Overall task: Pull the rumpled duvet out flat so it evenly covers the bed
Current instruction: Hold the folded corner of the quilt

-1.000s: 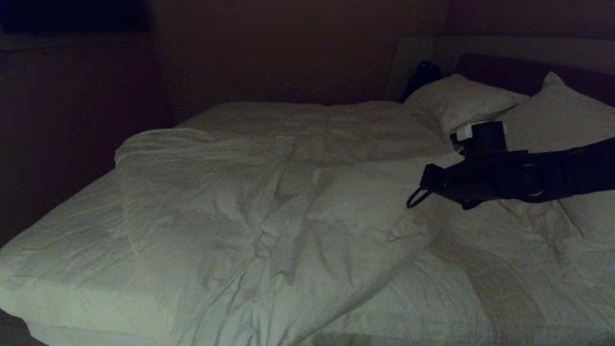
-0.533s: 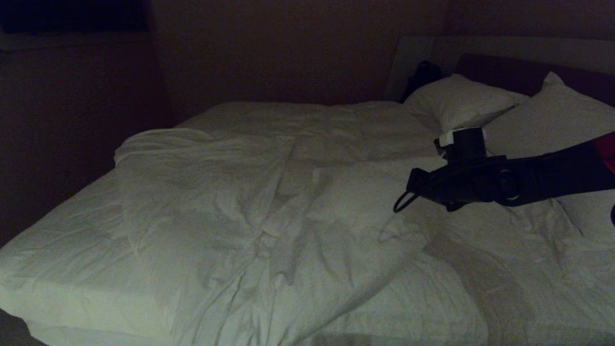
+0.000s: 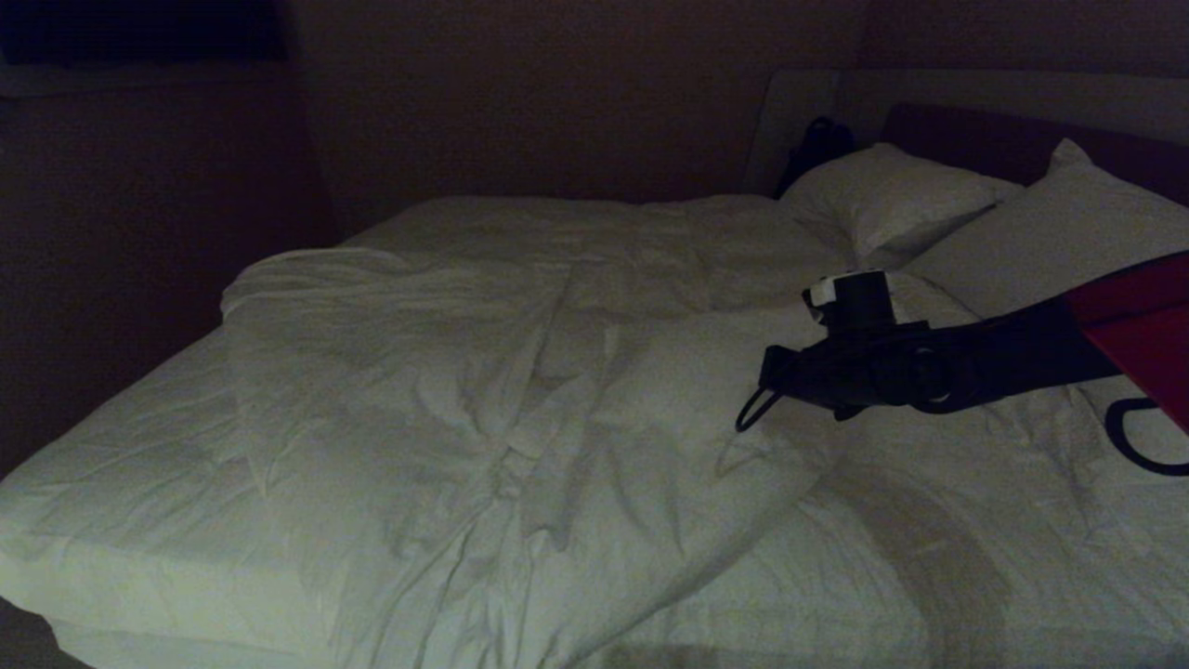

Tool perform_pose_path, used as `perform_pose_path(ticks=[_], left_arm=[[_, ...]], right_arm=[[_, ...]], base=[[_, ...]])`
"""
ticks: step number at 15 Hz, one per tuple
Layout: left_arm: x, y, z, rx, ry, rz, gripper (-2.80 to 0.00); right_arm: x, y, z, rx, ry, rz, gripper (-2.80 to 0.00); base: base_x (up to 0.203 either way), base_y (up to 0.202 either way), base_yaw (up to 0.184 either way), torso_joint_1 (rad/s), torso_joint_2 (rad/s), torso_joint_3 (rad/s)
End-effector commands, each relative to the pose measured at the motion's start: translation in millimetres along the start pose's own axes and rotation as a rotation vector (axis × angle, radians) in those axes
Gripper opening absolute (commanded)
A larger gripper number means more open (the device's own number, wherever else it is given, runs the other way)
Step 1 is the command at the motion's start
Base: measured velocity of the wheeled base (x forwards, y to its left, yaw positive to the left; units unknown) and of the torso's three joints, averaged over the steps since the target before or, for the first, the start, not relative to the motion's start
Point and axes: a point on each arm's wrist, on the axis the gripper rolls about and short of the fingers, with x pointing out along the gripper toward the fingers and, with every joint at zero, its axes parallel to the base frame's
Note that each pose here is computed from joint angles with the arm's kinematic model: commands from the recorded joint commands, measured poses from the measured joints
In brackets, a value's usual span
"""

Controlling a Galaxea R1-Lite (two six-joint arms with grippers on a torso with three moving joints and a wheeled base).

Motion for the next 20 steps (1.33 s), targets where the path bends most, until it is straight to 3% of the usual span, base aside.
perform_pose_path(ticks=[1,14,15,20], left_arm=[[0,0.0,0,0.000,-0.001,0.000,-2.80],[0,0.0,0,0.000,0.000,0.001,-2.80],[0,0.0,0,0.000,0.000,0.002,-2.80],[0,0.0,0,0.000,0.000,0.000,-2.80]], right_arm=[[4,2,-8,-0.006,0.020,-0.001,-2.80],[13,1,-16,-0.087,0.000,-0.055,-2.80],[14,1,-17,-0.085,0.001,-0.055,0.00],[16,10,-25,-0.100,0.019,-0.040,0.00]], base=[[0.000,0.000,0.000,0.000,0.00,0.000],[0.000,0.000,0.000,0.000,0.00,0.000],[0.000,0.000,0.000,0.000,0.00,0.000],[0.000,0.000,0.000,0.000,0.00,0.000]])
